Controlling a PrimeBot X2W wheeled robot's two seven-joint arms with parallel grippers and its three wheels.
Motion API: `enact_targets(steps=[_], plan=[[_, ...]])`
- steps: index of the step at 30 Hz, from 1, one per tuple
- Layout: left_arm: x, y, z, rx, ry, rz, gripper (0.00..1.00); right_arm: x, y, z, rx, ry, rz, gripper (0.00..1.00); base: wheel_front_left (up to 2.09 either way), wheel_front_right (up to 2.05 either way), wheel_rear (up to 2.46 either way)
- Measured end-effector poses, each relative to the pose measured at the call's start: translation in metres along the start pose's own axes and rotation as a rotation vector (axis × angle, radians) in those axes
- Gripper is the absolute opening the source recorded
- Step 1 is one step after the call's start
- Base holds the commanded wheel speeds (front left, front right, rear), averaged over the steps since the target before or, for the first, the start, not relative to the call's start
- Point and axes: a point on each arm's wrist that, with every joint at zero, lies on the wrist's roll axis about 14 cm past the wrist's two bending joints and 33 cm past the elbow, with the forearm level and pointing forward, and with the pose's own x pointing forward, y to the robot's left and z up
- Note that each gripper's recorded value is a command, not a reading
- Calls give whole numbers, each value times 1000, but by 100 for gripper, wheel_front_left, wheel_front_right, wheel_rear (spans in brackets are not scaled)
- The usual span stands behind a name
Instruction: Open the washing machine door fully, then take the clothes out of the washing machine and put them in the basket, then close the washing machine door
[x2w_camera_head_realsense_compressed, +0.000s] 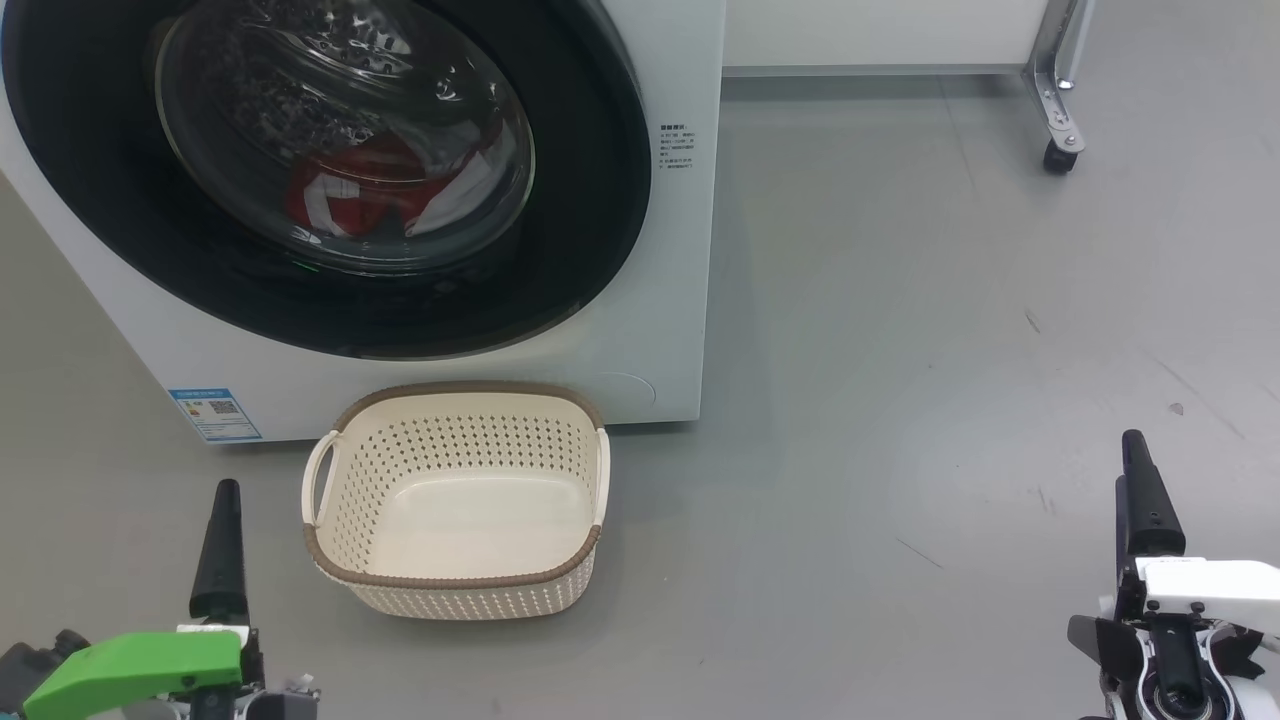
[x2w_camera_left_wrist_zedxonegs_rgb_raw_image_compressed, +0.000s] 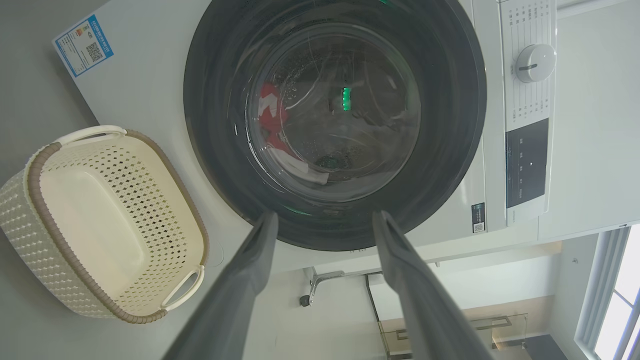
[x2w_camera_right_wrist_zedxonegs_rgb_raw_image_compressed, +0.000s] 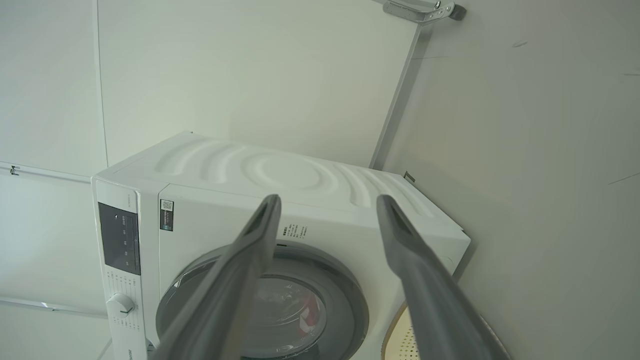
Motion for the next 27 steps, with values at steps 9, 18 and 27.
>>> enact_targets(steps=[9,18,27], plan=[[1,-13,-5,129,5,-46,100,3,18,8,-104,-36,58,100,0,0,0],[1,-23,-15,295,19,-92,100,3,28,-2,-237,-20,99,100,0,0,0],[1,-29,-16,488,18,-127,100,4,39,-8,-364,-18,137,100,0,0,0]])
